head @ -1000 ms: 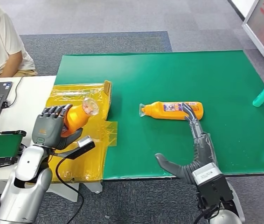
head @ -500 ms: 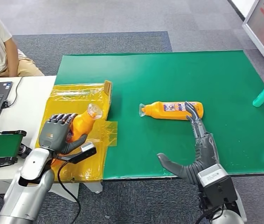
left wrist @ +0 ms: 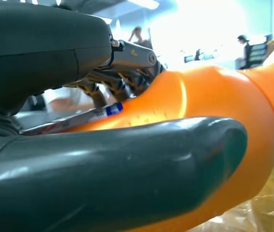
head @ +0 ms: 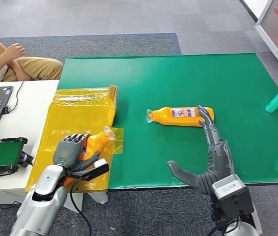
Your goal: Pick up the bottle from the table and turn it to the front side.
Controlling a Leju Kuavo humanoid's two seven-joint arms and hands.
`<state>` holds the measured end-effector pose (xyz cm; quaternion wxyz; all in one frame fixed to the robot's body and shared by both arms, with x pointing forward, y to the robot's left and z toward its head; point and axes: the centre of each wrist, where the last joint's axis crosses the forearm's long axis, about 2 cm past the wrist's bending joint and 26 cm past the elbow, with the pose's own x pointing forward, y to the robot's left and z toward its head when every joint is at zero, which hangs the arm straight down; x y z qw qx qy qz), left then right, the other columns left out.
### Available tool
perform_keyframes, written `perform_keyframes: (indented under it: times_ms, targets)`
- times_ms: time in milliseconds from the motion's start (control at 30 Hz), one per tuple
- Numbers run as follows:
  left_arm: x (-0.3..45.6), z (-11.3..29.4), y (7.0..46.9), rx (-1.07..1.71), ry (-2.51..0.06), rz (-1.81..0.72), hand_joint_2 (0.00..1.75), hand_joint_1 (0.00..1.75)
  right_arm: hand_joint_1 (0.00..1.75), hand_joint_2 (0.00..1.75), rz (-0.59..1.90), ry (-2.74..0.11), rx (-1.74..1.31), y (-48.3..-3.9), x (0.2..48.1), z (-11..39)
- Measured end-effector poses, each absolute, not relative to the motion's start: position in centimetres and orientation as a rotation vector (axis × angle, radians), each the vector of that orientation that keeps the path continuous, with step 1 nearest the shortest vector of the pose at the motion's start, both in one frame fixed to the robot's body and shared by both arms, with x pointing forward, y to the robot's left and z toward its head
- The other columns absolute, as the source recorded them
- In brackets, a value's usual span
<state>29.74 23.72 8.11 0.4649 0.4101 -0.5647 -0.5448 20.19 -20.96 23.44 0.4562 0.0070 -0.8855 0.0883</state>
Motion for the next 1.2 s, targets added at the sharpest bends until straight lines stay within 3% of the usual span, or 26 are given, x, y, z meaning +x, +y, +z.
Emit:
perform_keyframes:
  times_ms: [533, 867, 1200]
  targets:
    - [29.4, 7.3, 24.2, 0.977, -1.332, -1.276, 0.00, 0.00, 0.00, 1.75, 0.209, -2.193, -0.005, -21.4, 20.1, 23.7]
    - [29.2, 6.5, 25.5, 1.031, -1.406, -1.449, 0.00, 0.00, 0.00, 1.75, 0.177, -2.233, 0.045, -21.4, 20.2, 23.8]
    - [29.0, 6.1, 27.0, 1.161, -1.298, -1.742, 0.00, 0.00, 0.00, 1.75, 0.170, -2.251, 0.093, -21.3, 20.9, 23.8]
